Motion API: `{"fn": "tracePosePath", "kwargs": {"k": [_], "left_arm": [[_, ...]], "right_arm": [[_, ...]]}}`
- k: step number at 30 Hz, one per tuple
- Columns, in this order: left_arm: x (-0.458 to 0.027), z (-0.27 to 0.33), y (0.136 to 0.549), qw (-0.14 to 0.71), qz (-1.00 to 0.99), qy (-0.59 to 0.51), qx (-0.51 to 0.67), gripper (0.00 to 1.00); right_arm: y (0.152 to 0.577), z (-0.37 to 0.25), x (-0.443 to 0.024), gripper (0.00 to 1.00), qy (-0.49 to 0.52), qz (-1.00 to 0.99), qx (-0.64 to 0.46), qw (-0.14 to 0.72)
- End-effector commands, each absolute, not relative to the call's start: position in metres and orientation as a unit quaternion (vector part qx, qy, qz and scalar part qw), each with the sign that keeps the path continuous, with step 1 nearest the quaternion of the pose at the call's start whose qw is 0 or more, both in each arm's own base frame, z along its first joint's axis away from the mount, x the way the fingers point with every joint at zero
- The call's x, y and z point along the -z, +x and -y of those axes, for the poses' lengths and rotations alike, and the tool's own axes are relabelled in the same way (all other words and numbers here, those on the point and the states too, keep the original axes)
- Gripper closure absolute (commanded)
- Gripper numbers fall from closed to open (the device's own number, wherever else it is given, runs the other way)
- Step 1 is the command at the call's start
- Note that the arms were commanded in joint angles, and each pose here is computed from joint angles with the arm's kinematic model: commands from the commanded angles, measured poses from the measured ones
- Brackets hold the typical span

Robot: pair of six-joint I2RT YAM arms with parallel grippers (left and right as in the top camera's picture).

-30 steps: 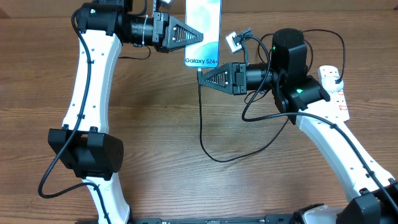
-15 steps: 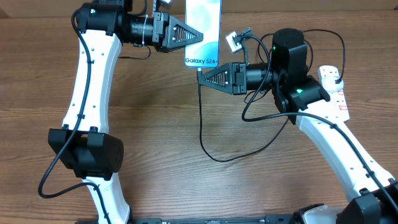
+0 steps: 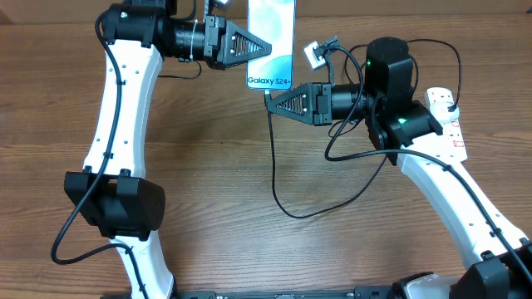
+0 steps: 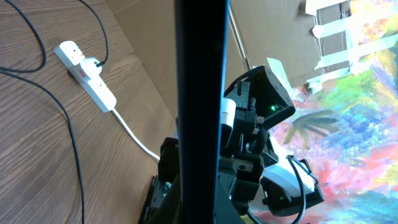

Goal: Plug charger to phone and switch on socket

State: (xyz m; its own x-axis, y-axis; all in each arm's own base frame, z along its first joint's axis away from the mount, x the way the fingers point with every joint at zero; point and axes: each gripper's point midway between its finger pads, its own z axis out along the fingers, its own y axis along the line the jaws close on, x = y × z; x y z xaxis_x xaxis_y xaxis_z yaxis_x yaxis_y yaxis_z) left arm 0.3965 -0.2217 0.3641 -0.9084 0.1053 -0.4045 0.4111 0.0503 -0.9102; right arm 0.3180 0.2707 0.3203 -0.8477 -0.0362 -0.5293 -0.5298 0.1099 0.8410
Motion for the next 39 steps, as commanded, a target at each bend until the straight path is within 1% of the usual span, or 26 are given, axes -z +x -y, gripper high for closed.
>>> {"fn": "tracePosePath", "kwargs": {"k": [1, 16, 39], "left_arm": [[-0.376, 0.221, 0.391, 0.122, -0.7, 0.193, 0.677, 0.96], [-0.376, 0.22, 0.391, 0.117, -0.701, 0.187, 0.678, 0.96], [-0.376, 0.217, 0.403, 0.126, -0.711, 0.178, 0.668, 0.96]], "right_arm": [[0.322, -0.264, -0.342, 0.96, -0.201, -0.713, -0.632, 0.229], [0.316, -0.271, -0.342, 0.96, -0.207, -0.711, -0.634, 0.221], [0.318, -0.271, -0.342, 0.96, -0.207, -0.711, -0.633, 0.227]]}}
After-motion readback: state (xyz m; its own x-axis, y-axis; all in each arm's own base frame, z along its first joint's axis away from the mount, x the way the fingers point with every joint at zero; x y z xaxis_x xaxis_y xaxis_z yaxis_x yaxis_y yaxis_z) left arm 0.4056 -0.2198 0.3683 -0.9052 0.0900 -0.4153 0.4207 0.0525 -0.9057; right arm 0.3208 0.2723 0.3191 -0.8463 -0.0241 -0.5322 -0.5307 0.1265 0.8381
